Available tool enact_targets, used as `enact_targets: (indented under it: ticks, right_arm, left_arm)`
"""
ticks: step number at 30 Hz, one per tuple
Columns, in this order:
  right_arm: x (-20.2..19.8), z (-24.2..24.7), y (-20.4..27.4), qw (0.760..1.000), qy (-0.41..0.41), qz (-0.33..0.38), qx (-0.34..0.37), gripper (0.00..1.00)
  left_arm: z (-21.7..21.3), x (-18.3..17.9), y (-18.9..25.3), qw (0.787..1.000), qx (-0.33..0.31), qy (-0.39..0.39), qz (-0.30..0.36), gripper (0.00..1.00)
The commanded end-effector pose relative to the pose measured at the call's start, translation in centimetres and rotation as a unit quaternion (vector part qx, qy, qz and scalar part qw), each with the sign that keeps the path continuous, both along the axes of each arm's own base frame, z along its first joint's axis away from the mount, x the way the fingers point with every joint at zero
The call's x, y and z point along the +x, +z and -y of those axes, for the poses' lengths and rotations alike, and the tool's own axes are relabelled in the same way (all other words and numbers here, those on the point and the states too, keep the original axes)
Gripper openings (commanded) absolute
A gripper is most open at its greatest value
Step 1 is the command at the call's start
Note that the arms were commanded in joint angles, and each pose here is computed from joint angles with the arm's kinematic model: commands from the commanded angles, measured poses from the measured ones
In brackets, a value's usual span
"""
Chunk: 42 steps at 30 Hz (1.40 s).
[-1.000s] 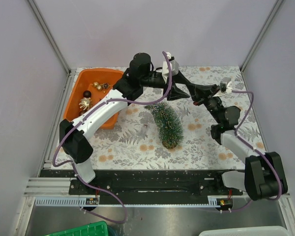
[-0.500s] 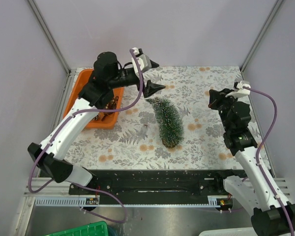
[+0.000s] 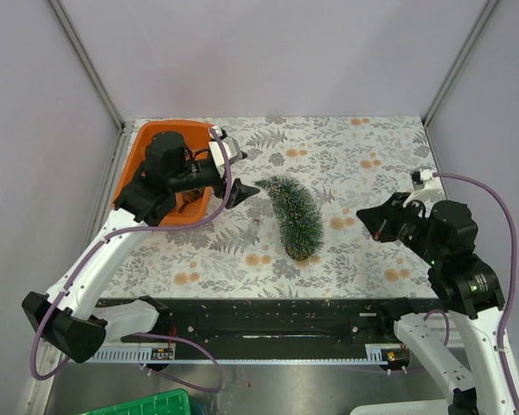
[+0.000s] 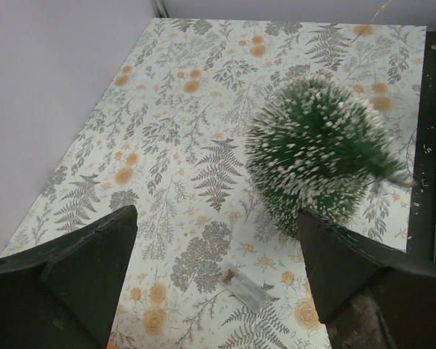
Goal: Decorate the small christmas tree
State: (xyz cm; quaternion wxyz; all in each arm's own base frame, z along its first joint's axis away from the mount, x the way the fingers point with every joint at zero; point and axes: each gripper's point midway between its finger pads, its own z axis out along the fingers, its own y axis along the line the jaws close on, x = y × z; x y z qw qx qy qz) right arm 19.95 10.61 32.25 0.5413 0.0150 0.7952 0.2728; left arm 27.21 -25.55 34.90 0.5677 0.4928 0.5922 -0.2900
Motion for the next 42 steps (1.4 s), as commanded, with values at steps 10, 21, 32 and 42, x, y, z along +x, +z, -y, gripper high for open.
enact_targets:
  ticks: [10, 21, 32, 42]
  right_arm:
    - [-7.9, -8.7, -0.9, 0.932, 0.326, -0.087, 0.131, 0.0]
    - [-6.6, -14.3, -3.1, 0.918, 0.346, -0.08, 0.175, 0.0]
    - [-0.9, -16.5, -6.9, 0.965, 0.2, 0.007, 0.167, 0.0]
    - [-0.6, -21.9, -6.8, 0.968, 0.178, 0.064, 0.164, 0.0]
  left_arm:
    - [1.9, -2.3, 6.5, 0.993, -0.097, -0.067, -0.011, 0.88]
    - [2.8, -2.5, 7.8, 0.989, -0.118, -0.085, -0.009, 0.67]
    - [3.9, -3.5, 7.2, 0.987, -0.113, -0.11, -0.003, 0.43]
    - [5.3, -3.7, 7.5, 0.986, -0.113, -0.123, -0.005, 0.31]
